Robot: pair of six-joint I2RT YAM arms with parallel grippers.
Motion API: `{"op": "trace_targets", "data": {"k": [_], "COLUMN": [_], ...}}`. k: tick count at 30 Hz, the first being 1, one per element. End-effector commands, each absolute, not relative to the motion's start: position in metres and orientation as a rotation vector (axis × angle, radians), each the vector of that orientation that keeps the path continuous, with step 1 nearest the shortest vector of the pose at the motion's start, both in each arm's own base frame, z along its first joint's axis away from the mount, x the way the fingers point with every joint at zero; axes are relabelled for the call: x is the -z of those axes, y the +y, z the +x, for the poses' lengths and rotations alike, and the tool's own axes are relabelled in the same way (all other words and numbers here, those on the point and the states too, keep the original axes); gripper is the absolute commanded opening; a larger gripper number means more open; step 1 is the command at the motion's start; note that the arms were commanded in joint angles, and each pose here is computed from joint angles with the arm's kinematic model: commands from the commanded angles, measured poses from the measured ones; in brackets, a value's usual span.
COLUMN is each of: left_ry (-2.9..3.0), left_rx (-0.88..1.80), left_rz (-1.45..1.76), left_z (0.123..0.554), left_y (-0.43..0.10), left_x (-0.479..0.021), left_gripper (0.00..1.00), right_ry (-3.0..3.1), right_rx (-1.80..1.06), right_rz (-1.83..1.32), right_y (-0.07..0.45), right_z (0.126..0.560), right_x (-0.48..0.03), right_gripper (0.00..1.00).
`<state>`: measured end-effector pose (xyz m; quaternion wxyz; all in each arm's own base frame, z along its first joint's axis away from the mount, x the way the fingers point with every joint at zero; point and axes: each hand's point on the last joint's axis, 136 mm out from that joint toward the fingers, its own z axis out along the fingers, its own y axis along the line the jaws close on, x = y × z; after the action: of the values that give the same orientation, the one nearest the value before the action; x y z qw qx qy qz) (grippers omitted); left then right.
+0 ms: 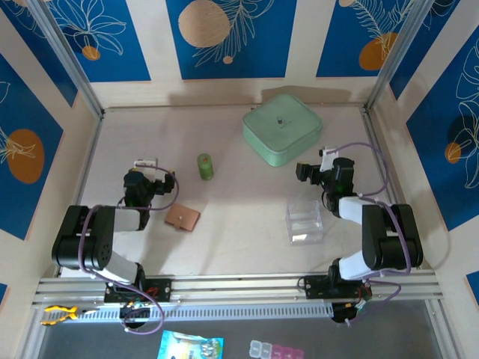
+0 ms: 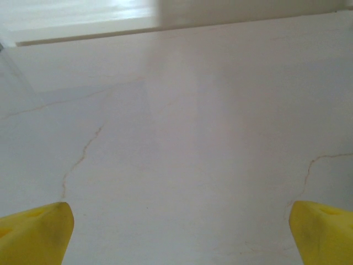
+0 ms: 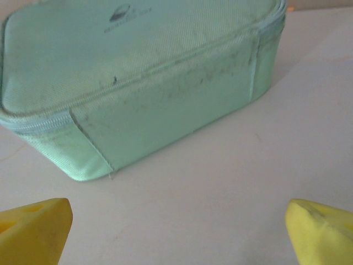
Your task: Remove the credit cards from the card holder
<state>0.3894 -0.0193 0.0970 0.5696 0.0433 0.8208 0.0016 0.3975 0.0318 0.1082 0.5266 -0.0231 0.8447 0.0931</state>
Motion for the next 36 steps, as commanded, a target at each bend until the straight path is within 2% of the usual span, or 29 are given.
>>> {"op": "trace_targets", "data": {"k": [1,7,12,13,21,29,36], "left_ry": [1.912,1.958,2.05,2.072,2.199,2.362,2.445], "left_rx": [-0.05,-0.027,0.078,0.098,0.157,0.178,0.227], "left_rz": [0.057,-0.001,-0.045,-0.058,-0.172,-0.166,-0.082], "left_z": [0.392,0.384,0.37,0.366,0.332,0.299,0.289], "left_y": [-0.012,-0.011,-0.021,-0.022,-0.021,-0.025,-0.036], "left_x": [-0.118,-0.152,-0.171,-0.173,-0.198,-0.205,-0.183], "left_gripper": [1.0,1.0,1.0,1.0,1.0,1.0,1.0], "right_ry": [2.083,2.214,2.335,2.358,2.433,2.475,2.551], "right_rx": [-0.168,-0.188,-0.3,-0.317,-0.366,-0.435,-0.436], "right_rz": [-0.02,0.052,0.137,0.132,0.215,0.308,0.379], "right_y": [0.025,0.024,0.035,0.038,0.044,0.049,0.048], "right_z": [0.392,0.362,0.331,0.326,0.29,0.269,0.254], "right_x": [-0.114,-0.111,-0.106,-0.106,-0.115,-0.135,-0.13], "right_gripper": [0.99,0.99,0.96,0.92,0.88,0.8,0.7]}}
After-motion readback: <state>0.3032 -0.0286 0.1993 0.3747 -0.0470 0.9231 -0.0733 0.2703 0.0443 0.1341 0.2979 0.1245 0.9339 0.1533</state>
